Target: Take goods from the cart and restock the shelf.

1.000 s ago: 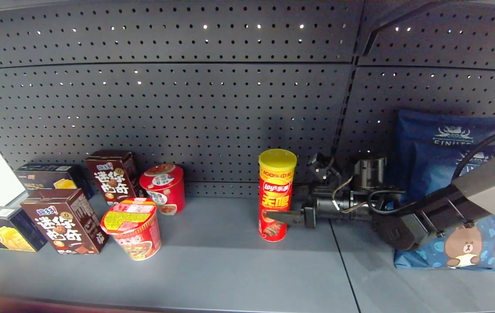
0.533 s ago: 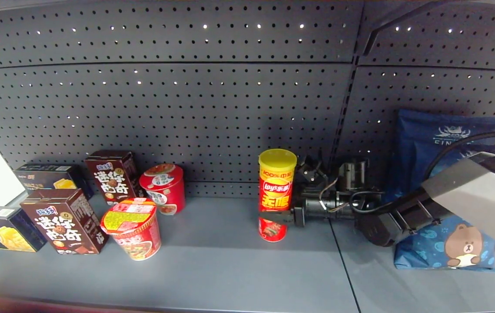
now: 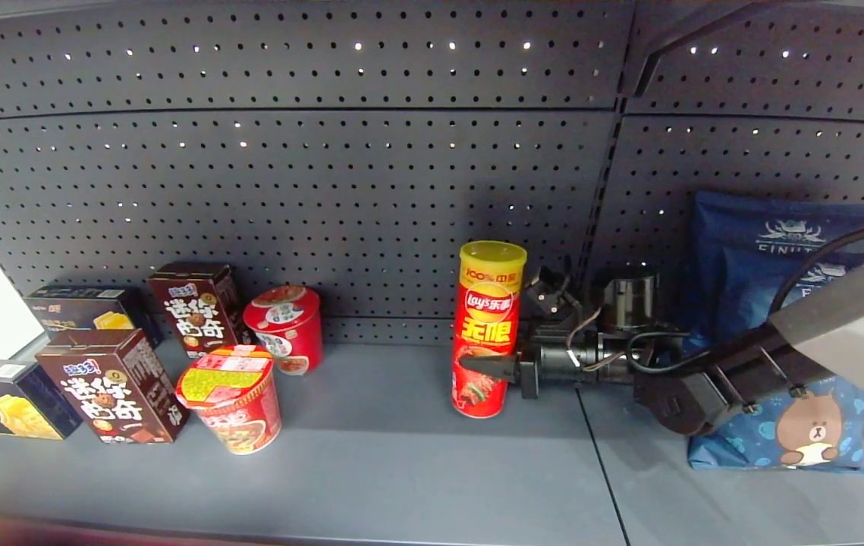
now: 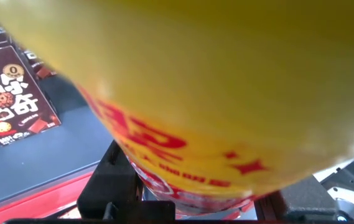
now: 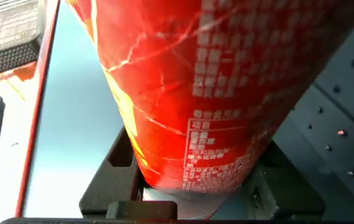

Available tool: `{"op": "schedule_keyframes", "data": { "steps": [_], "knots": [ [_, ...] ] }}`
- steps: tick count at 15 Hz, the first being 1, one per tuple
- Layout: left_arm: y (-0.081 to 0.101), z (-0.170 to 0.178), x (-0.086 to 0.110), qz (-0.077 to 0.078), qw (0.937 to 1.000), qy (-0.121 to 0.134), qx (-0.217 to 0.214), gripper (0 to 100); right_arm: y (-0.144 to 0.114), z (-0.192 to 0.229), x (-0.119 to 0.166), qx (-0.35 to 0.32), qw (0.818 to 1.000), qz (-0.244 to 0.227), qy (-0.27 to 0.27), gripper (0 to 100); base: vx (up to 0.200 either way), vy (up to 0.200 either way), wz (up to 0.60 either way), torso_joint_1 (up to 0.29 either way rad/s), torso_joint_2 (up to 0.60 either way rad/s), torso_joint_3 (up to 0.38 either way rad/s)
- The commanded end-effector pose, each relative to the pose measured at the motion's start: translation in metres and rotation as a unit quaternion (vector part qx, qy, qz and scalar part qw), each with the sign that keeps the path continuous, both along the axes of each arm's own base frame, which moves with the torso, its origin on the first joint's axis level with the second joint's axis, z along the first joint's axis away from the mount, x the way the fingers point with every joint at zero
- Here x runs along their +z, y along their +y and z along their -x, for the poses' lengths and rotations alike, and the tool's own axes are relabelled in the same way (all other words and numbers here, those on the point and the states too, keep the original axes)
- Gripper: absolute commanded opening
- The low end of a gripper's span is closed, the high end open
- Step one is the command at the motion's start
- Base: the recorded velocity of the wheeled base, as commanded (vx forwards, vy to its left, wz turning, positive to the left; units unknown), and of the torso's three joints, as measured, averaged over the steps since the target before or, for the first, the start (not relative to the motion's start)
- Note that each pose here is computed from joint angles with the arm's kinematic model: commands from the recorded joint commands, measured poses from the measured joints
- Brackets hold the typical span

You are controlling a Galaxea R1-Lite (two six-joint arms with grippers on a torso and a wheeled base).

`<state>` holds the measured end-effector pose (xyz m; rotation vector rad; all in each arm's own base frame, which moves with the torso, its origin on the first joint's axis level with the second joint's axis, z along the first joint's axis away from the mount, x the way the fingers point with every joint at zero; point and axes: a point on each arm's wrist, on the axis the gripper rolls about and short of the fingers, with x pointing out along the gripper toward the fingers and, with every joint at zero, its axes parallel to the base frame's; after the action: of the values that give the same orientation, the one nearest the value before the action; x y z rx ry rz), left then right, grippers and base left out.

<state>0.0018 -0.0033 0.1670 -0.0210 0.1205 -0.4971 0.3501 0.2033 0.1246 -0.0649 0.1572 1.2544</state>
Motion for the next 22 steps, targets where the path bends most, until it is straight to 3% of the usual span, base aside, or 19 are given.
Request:
{"op": "schedule_keyframes", "data": {
  "steps": [1,5,9,14,16,22],
  "knots": [
    [0.0,0.0,0.0,0.0,1.0,0.001,-0.001,0,0.003,0.035,0.038,-0.007,0.999,-0.014,-0.028,0,0.0,0.0,0.0,0.0,0.0,0.0],
    [0.0,0.0,0.002,0.002,1.0,-0.004,-0.002,0,0.009,0.091,0.061,-0.015,0.999,-0.019,-0.036,0,0.0,0.0,0.0,0.0,0.0,0.0],
    [0.0,0.001,0.002,0.002,1.0,-0.005,-0.002,0,0.002,0.115,0.061,-0.043,0.998,-0.009,-0.037,0,0.0,0.0,0.0,0.0,0.0,0.0],
    [0.001,0.002,0.006,0.007,0.9999,-0.012,-0.002,0,-0.019,0.127,0.03,-0.039,0.999,-0.008,-0.03,0,0.0,0.0,0.0,0.0,0.0,0.0],
    [0.001,0.002,0.006,0.017,0.9998,-0.007,0.0,0,-0.023,0.124,0.019,-0.03,0.999,-0.012,-0.031,0,0.0,0.0,0.0,0.0,0.0,0.0],
    [0.001,0.001,0.006,0.018,0.9998,-0.005,0.0,0,-0.016,0.105,-0.008,-0.009,0.999,-0.015,-0.027,0,0.0,0.0,0.0,0.0,0.0,0.0]
  ]
}}
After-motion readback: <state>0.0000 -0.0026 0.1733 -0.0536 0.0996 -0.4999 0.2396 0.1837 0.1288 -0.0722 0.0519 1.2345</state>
